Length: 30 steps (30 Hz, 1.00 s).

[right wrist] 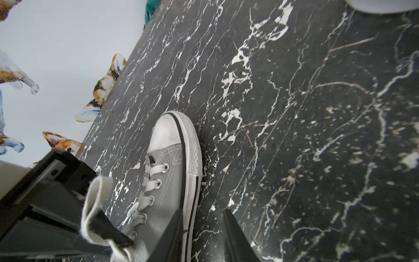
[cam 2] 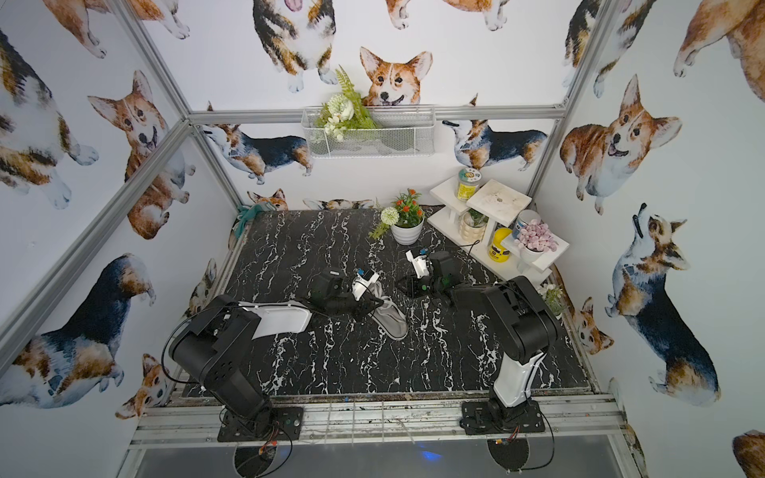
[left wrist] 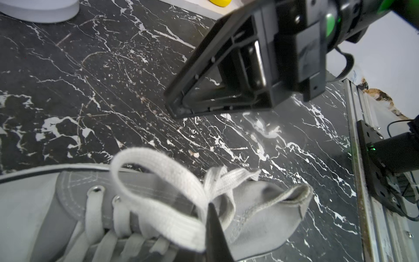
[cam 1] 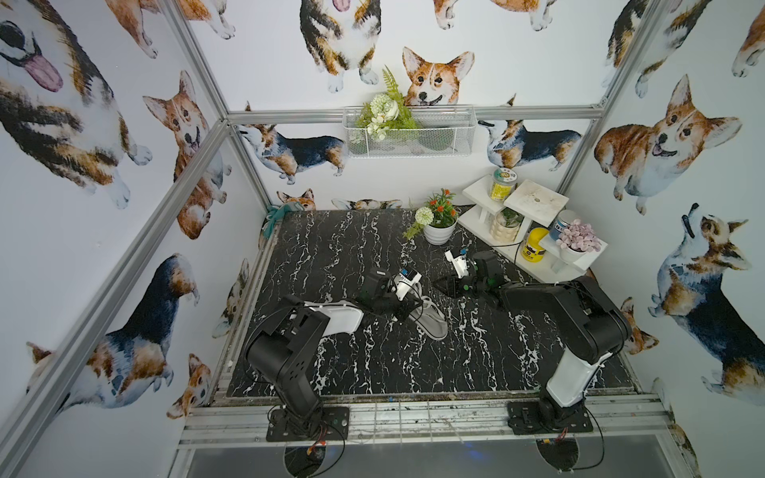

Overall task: Tie the shoes
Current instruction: Cross the shoelace with the shoelace.

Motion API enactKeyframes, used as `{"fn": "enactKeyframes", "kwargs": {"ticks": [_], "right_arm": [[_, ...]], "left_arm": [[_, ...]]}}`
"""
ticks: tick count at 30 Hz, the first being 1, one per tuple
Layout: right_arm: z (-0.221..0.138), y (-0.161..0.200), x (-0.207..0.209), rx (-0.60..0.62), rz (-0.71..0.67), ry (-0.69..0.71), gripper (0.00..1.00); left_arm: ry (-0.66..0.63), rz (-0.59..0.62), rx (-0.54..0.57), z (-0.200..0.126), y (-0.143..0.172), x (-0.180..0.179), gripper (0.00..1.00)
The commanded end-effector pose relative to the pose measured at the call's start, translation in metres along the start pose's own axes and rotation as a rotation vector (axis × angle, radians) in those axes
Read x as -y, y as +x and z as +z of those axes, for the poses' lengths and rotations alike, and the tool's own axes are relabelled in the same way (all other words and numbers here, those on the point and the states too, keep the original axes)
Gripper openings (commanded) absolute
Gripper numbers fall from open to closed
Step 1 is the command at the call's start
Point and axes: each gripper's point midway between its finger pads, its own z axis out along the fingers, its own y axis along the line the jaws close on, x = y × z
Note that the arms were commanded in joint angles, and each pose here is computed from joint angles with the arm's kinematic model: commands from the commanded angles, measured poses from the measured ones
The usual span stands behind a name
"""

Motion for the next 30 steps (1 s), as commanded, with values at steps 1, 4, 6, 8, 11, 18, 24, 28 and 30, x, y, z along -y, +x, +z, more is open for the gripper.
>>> {"fn": "enactKeyframes", "kwargs": {"ticks": [1, 4, 6, 8, 11, 18, 24, 28, 30], "right_arm": [[0.001, 0.013, -0.01, -0.051, -0.029, -0.056, 0.32], [-0.001, 0.019, -0.019, -0.071, -0.038, -0.101, 0.31], [-0.001, 0.023, -0.022, -0.085, -0.041, -0.12, 0.31], [-0.003, 0.025, -0.028, -0.089, -0.045, -0.145, 0.3], [-0.007, 0.025, -0.034, -0.085, -0.054, -0.172, 0.3], [-0.011, 0.028, -0.045, -0.099, -0.067, -0.227, 0.29], [-0.012, 0.032, -0.051, -0.116, -0.074, -0.246, 0.29], [-0.011, 0.034, -0.054, -0.127, -0.071, -0.255, 0.3], [-0.01, 0.033, -0.054, -0.129, -0.07, -0.256, 0.3]], "left_arm": [[0.014, 0.015, 0.012, -0.001, -0.003, 0.004, 0.0], [0.012, 0.015, 0.014, -0.002, -0.004, 0.003, 0.0], [0.011, 0.015, 0.015, -0.002, -0.005, 0.003, 0.0], [0.007, 0.015, 0.016, -0.002, -0.005, 0.003, 0.0], [0.006, 0.016, 0.017, -0.003, -0.006, 0.003, 0.0], [0.004, 0.016, 0.019, -0.003, -0.006, 0.003, 0.0], [0.001, 0.014, 0.018, -0.003, -0.006, 0.003, 0.0], [0.001, 0.014, 0.019, -0.003, -0.007, 0.003, 0.0], [0.002, 0.014, 0.019, -0.003, -0.006, 0.003, 0.0]]}}
